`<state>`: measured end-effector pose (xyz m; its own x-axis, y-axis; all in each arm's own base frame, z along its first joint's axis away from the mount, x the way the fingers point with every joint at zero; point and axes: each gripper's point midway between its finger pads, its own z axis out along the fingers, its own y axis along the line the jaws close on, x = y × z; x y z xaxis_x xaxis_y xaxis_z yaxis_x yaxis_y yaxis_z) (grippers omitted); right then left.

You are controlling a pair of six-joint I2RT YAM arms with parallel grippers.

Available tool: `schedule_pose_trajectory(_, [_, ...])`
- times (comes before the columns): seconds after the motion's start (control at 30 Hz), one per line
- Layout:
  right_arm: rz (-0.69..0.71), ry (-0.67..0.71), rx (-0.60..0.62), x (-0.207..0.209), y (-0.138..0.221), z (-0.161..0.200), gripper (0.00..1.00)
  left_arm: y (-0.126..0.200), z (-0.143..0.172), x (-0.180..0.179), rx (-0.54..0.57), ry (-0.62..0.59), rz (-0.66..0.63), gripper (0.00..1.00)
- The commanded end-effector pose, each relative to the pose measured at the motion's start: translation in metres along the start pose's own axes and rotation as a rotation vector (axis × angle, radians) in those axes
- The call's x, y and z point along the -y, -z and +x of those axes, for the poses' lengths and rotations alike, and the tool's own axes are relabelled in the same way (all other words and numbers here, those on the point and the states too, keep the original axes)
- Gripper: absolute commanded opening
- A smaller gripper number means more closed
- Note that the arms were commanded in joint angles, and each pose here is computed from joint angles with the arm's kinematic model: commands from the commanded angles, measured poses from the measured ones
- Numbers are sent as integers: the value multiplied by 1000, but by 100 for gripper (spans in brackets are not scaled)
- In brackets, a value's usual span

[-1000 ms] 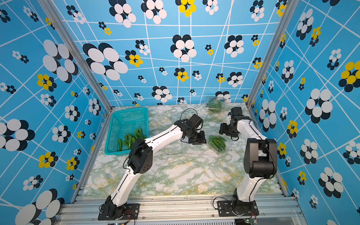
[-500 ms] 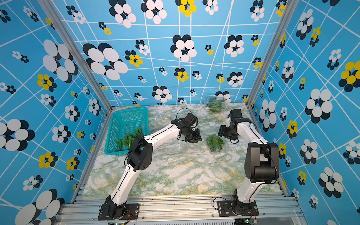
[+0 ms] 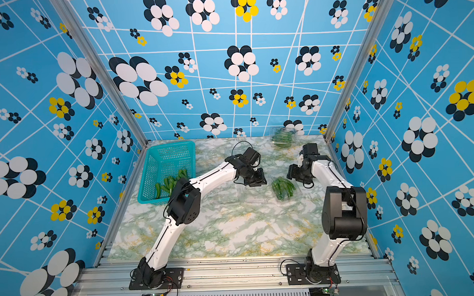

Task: Take small green peppers out of containers
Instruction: Adjust the packing box at the center of the board, then open the packing box at the center of the board.

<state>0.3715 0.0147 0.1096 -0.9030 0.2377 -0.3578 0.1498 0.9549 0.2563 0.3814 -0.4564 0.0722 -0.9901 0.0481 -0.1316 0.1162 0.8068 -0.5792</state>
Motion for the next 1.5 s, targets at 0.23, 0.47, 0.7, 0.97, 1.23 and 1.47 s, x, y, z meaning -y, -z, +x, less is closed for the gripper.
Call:
schedule_pose_trajectory(0.23, [11, 22, 5, -2, -12, -23, 66, 18, -7, 3, 32, 16, 33, 36])
schedule_pose_trajectory(0.47, [6, 30, -10, -2, -21, -26, 66, 17, -9, 10, 31, 10, 43, 36])
schedule_pose_trajectory(0.7, [2, 27, -16, -2, -26, -27, 66, 15, -8, 14, 25, 11, 58, 36])
schedule_pose_trajectory(0.97, [-9, 19, -15, -3, -31, -28, 66, 8, -6, 13, 12, 21, 63, 36])
schedule_pose_trajectory(1.23, [-26, 12, -13, -6, -33, -28, 66, 3, -4, 15, 2, 23, 68, 36])
schedule_pose_trajectory(1.47, [-29, 11, -9, -6, -32, -28, 66, 1, -2, 15, -5, 21, 66, 36])
